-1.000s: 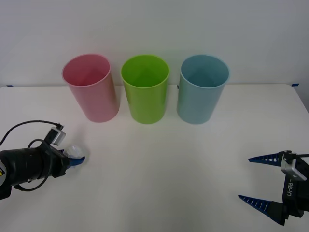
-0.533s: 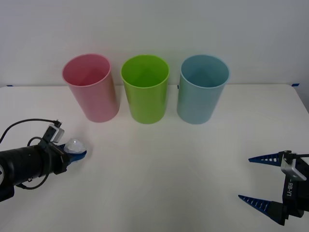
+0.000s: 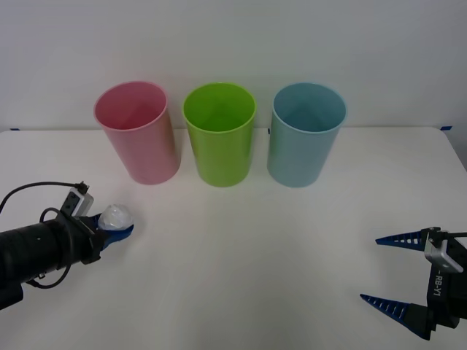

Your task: Put cans in the blue bin and PET bottles in the pink bin and trash in the green bin.

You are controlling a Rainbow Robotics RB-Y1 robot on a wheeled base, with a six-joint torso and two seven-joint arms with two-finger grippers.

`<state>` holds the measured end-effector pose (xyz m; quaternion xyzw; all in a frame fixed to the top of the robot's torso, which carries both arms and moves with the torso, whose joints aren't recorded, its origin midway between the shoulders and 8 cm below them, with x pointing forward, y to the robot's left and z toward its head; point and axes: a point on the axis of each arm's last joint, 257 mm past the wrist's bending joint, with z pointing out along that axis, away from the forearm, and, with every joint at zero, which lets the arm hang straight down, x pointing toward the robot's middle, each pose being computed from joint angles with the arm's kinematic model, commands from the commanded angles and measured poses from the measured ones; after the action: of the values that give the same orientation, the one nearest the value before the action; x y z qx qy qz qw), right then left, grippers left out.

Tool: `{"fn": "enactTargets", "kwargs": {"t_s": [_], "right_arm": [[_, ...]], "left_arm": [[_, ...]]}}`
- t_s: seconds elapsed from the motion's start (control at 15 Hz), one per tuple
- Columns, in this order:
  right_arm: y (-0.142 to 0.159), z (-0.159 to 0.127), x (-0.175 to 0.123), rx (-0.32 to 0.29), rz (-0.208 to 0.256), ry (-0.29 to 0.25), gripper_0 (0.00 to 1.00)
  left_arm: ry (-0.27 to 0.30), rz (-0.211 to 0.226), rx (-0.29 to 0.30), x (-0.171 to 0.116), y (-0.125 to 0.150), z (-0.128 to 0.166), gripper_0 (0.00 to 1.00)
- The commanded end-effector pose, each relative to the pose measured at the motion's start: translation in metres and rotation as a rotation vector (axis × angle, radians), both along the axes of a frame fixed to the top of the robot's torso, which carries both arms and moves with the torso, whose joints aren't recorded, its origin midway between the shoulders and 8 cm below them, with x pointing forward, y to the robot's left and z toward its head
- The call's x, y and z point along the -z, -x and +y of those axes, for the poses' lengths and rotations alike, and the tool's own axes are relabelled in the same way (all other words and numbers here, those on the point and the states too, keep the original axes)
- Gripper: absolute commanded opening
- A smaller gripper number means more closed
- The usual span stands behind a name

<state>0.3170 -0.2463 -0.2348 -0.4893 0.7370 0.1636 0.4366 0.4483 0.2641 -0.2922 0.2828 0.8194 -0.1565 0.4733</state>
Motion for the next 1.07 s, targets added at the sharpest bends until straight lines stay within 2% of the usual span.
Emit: {"fn": "enactTargets", "kwargs": {"t_s": [0.07, 0.2, 0.33, 0.47, 0.73, 1.07], "right_arm": [[0.0, 0.0, 0.0, 0.0, 0.0, 0.0, 1.0], [0.0, 0.0, 0.0, 0.0, 0.0, 0.0, 1.0], [0.0, 0.0, 0.0, 0.0, 0.0, 0.0, 1.0], [0.0, 0.0, 0.0, 0.0, 0.0, 0.0, 1.0], [0.0, 0.0, 0.0, 0.0, 0.0, 0.0, 1.0], [0.0, 0.0, 0.0, 0.0, 0.0, 0.0, 1.0]], "left_arm": [[0.018, -0.031, 0.027, -0.007, 0.004, -0.003, 0.0], [0.062, -0.041, 0.07, -0.017, 0.012, -0.009, 0.0], [0.114, -0.076, 0.124, -0.032, 0.021, -0.017, 0.0], [0.171, -0.082, 0.161, -0.043, 0.03, -0.025, 0.0], [0.269, -0.114, 0.173, -0.07, 0.034, -0.035, 0.0], [0.313, -0.193, 0.119, -0.113, 0.033, -0.038, 0.0]]}}
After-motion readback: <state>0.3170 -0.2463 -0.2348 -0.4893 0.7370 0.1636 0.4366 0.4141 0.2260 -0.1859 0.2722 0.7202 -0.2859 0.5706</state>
